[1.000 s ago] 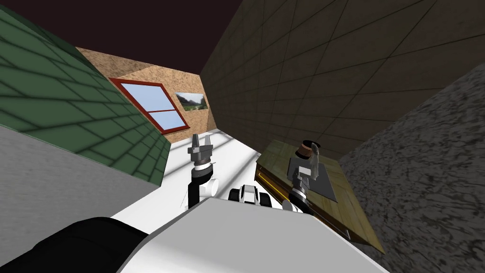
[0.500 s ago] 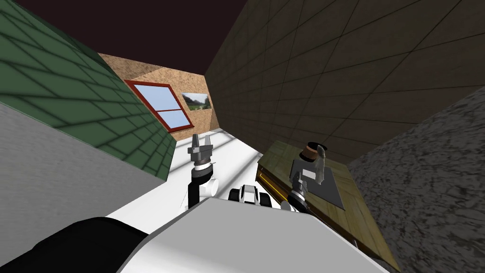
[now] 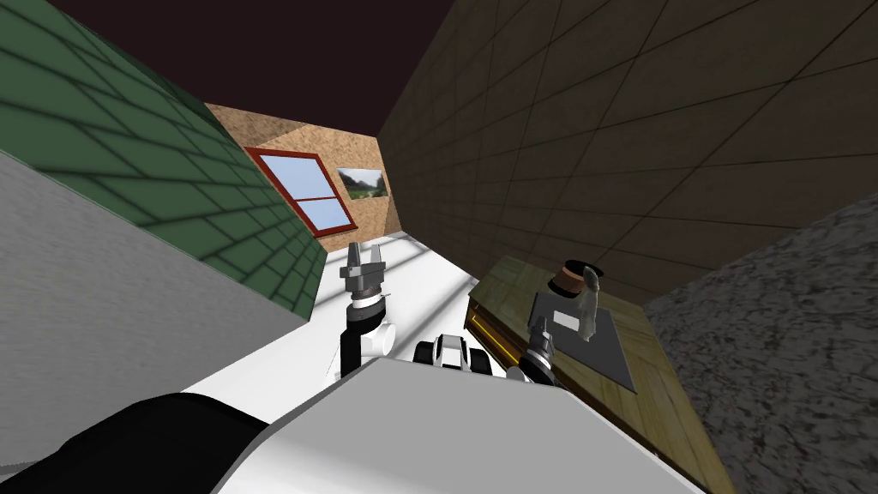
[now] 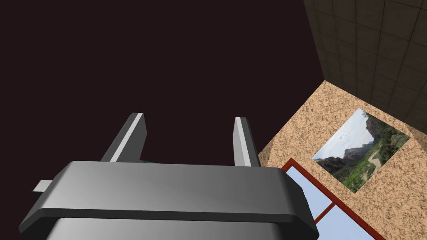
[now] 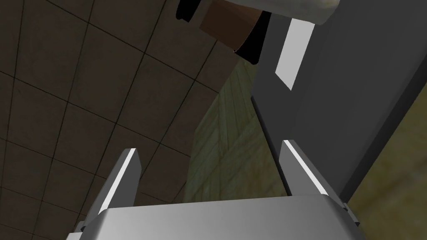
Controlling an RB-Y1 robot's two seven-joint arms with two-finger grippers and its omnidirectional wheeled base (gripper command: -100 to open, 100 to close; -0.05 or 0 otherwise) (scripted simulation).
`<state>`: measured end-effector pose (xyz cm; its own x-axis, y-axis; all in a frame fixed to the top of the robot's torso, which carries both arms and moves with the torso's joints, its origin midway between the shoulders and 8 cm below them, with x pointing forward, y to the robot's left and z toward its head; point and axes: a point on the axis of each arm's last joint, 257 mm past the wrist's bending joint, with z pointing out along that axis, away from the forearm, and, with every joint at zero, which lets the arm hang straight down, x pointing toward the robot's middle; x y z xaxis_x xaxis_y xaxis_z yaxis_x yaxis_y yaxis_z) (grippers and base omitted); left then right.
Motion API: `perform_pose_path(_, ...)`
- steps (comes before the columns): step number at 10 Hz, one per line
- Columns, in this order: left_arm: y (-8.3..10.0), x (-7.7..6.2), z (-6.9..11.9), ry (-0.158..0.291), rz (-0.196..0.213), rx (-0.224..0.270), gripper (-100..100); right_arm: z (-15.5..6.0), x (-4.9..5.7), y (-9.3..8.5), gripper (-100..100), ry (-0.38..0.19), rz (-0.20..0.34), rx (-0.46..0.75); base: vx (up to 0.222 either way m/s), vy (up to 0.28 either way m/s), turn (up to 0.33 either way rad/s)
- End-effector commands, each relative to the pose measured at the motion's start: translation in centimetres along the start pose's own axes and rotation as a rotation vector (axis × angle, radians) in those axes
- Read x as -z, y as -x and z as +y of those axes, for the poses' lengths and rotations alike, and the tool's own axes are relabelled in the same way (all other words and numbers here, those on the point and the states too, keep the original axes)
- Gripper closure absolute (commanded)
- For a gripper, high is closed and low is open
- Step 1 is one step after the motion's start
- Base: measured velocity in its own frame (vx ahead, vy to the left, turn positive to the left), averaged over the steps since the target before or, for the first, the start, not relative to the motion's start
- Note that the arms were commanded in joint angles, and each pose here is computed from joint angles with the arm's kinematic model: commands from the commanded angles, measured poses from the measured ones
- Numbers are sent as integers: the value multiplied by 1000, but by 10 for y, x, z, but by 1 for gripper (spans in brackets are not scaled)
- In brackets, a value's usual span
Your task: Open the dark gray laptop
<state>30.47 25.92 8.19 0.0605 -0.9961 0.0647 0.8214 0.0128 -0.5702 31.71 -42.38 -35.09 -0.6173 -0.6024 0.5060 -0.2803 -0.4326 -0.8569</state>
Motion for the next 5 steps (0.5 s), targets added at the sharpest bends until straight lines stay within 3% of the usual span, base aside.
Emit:
perform_pose_path(1, 0, 0, 0, 0, 0, 0, 0, 13, 5, 3, -100, 38, 5, -55, 1, -12, 38)
perform_pose_path(4, 0, 0, 0, 0, 0, 0, 0, 28, 16, 9, -100, 88, 12, -121, 1, -9, 66)
perform_pose_path(5, 0, 0, 0, 0, 0, 0, 0, 24, 14, 8, -100, 79, 10, -108, 0, 0, 0)
